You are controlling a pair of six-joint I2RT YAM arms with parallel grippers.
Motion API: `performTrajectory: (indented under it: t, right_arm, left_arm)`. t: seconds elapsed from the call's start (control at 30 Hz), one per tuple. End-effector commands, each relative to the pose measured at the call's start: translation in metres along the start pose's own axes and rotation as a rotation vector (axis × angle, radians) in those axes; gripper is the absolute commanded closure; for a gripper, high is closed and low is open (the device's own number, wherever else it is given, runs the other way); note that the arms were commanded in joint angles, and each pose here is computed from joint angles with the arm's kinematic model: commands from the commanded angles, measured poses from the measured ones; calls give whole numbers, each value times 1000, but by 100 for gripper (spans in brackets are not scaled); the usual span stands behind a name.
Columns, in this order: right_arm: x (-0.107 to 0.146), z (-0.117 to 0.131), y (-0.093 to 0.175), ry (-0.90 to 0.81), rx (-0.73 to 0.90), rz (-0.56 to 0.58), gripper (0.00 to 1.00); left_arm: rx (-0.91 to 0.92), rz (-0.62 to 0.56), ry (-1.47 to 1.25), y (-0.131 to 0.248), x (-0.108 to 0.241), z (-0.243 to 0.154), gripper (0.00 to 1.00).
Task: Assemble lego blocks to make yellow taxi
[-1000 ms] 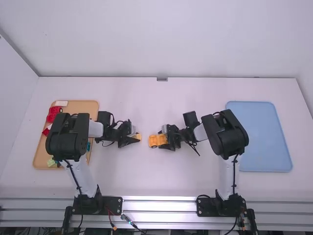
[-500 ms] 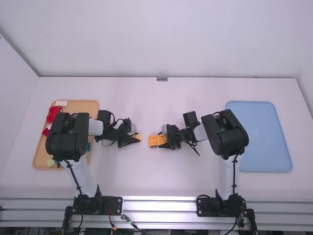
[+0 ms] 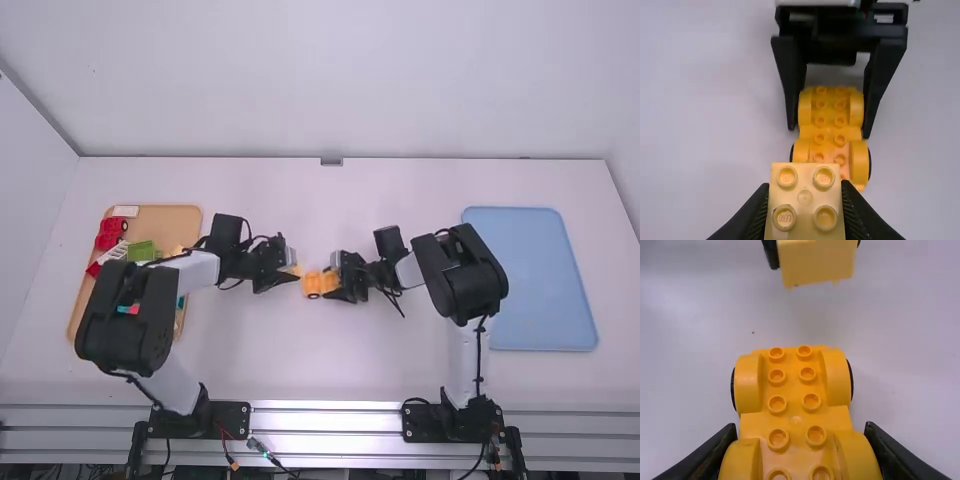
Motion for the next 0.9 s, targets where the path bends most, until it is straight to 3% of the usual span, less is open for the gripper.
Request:
performTrajectory:
  t: [0.0,0.47,0.87]
  right_arm:
    - [11,5,-2,-83,21,49,44]
    - [15,19,0,-47,61,26,42]
    - [15,18,0,-49,61,27,43]
  left_arm:
    - [11,-8,-8,-3,0,-10,98]
    - [59,-96,-70,-17,-6,-17,98]
    - [124,-79,-23,-44,-4,-13,98]
Point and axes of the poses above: each hand's point on the last joint's axis, 136 mm out from that joint toward the fingers, its own y axis back along the fingers, its own z axis along the line the jaws close on, x = y × z, the point moved 7 cm from there along y, back along the fingers, and after that the axes turned 7 degrees about y, right-handed, at the moved point
